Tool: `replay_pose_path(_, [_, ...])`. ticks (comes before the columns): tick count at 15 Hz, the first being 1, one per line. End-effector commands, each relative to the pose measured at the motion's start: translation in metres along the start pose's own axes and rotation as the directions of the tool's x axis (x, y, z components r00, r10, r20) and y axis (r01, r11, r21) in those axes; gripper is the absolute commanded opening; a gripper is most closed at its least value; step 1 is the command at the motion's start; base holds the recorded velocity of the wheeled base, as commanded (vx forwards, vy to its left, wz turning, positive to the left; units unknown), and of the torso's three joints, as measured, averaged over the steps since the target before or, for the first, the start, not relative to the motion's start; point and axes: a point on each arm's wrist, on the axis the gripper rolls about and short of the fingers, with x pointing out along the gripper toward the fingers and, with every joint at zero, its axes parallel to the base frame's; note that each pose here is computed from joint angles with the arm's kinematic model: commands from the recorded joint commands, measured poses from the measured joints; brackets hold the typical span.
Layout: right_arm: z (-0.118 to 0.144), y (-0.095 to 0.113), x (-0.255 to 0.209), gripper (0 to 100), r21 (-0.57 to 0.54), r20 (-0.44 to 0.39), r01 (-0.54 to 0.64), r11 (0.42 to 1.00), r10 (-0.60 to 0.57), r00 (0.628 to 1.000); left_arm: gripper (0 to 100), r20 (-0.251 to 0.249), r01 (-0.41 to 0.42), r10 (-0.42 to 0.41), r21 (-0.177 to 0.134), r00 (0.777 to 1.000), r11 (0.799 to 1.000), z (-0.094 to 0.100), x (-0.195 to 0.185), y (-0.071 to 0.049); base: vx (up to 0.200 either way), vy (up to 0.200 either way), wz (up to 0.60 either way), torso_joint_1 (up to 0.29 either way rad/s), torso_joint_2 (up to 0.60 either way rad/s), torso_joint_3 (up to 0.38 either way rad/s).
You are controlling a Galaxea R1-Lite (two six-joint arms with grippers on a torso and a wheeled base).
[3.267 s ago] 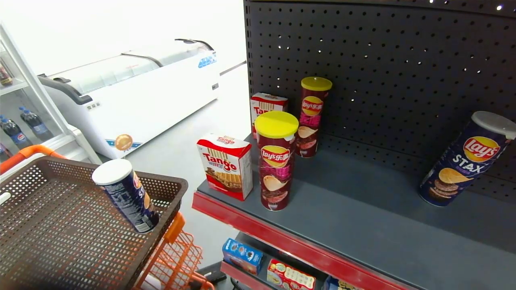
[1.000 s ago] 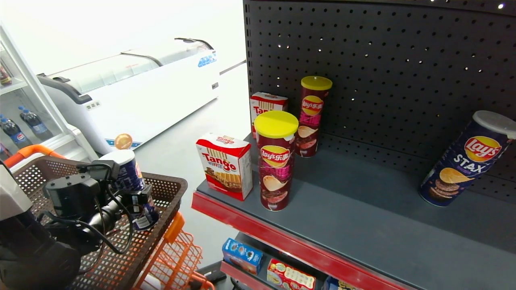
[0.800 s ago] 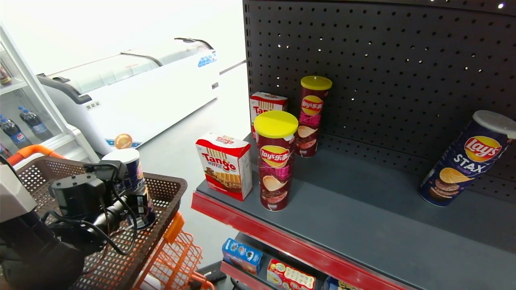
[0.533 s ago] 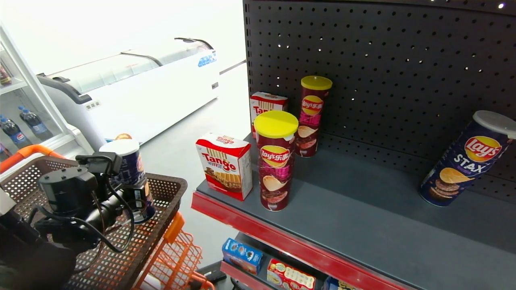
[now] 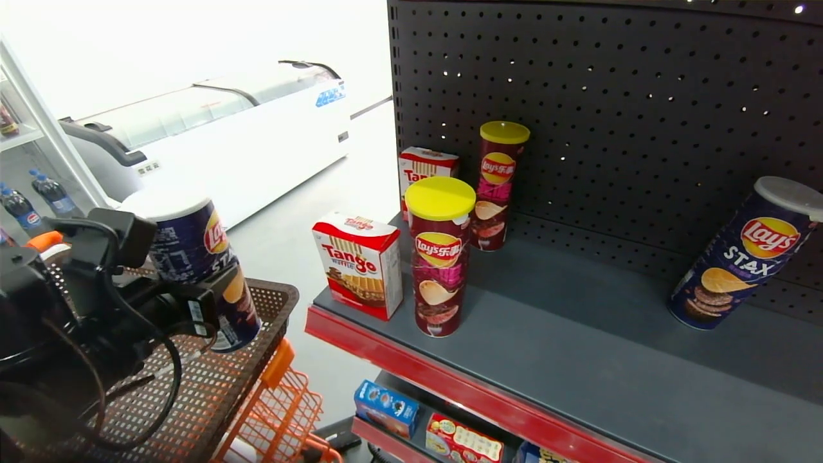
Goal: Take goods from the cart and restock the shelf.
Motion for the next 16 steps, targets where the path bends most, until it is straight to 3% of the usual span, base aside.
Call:
replay_pose_path(1, [0.0, 0.0, 0.0, 100, 0.0, -0.001, 0.0, 1.0, 0.0, 1.0, 0, 0.11, 0.09, -0.09, 0.002, 0.99, 0.996, 0.019, -0.042, -0.011, 0.0, 0.0, 0.0, 0.0, 0.0, 0.0])
replay_pose_path(3, [0.0, 0.0, 0.0, 100, 0.0, -0.001, 0.0, 1.0, 0.0, 1.0, 0, 0.141, 0.166, -0.163, -0.005, 0.976, 0.986, 0.017, -0.063, -0.019, 0.0, 0.0, 0.0, 0.0, 0.0, 0.0])
replay_pose_path(4, [0.0, 0.0, 0.0, 100, 0.0, -0.001, 0.0, 1.0, 0.0, 1.0, 0, 0.148, 0.246, -0.244, 0.003, 0.958, 0.969, 0.018, -0.067, -0.026, 0.0, 0.0, 0.0, 0.0, 0.0, 0.0])
replay_pose_path(6, [0.0, 0.0, 0.0, 100, 0.0, -0.001, 0.0, 1.0, 0.0, 1.0, 0, 0.175, 0.364, -0.361, 0.011, 0.916, 0.931, 0.024, -0.071, -0.041, 0.0, 0.0, 0.0, 0.0, 0.0, 0.0])
replay_pose_path(7, [0.0, 0.0, 0.0, 100, 0.0, -0.001, 0.0, 1.0, 0.0, 1.0, 0, 0.197, 0.43, -0.421, -0.001, 0.885, 0.903, 0.03, -0.075, -0.051, 0.0, 0.0, 0.0, 0.0, 0.0, 0.0])
replay_pose_path(8, [0.0, 0.0, 0.0, 100, 0.0, -0.001, 0.0, 1.0, 0.0, 1.0, 0, 0.199, 0.447, -0.437, -0.006, 0.877, 0.894, 0.03, -0.076, -0.054, 0.0, 0.0, 0.0, 0.0, 0.0, 0.0])
replay_pose_path(9, [0.0, 0.0, 0.0, 100, 0.0, -0.001, 0.0, 1.0, 0.0, 1.0, 0, 0.208, 0.52, -0.506, -0.018, 0.837, 0.854, 0.033, -0.081, -0.065, 0.0, 0.0, 0.0, 0.0, 0.0, 0.0])
replay_pose_path(12, [0.0, 0.0, 0.0, 100, 0.0, -0.001, 0.0, 1.0, 0.0, 1.0, 0, 0.167, 0.584, -0.579, 0.017, 0.798, 0.811, 0.028, -0.079, -0.082, 0.0, 0.0, 0.0, 0.0, 0.0, 0.0])
replay_pose_path(15, [0.0, 0.0, 0.0, 100, 0.0, -0.001, 0.0, 1.0, 0.0, 1.0, 0, 0.151, 0.608, -0.604, 0.022, 0.783, 0.794, 0.029, -0.071, -0.093, 0.0, 0.0, 0.0, 0.0, 0.0, 0.0])
replay_pose_path(16, [0.0, 0.0, 0.0, 100, 0.0, -0.001, 0.0, 1.0, 0.0, 1.0, 0, 0.14, 0.645, -0.642, 0.028, 0.754, 0.764, 0.027, -0.067, -0.098, 0.0, 0.0, 0.0, 0.0, 0.0, 0.0])
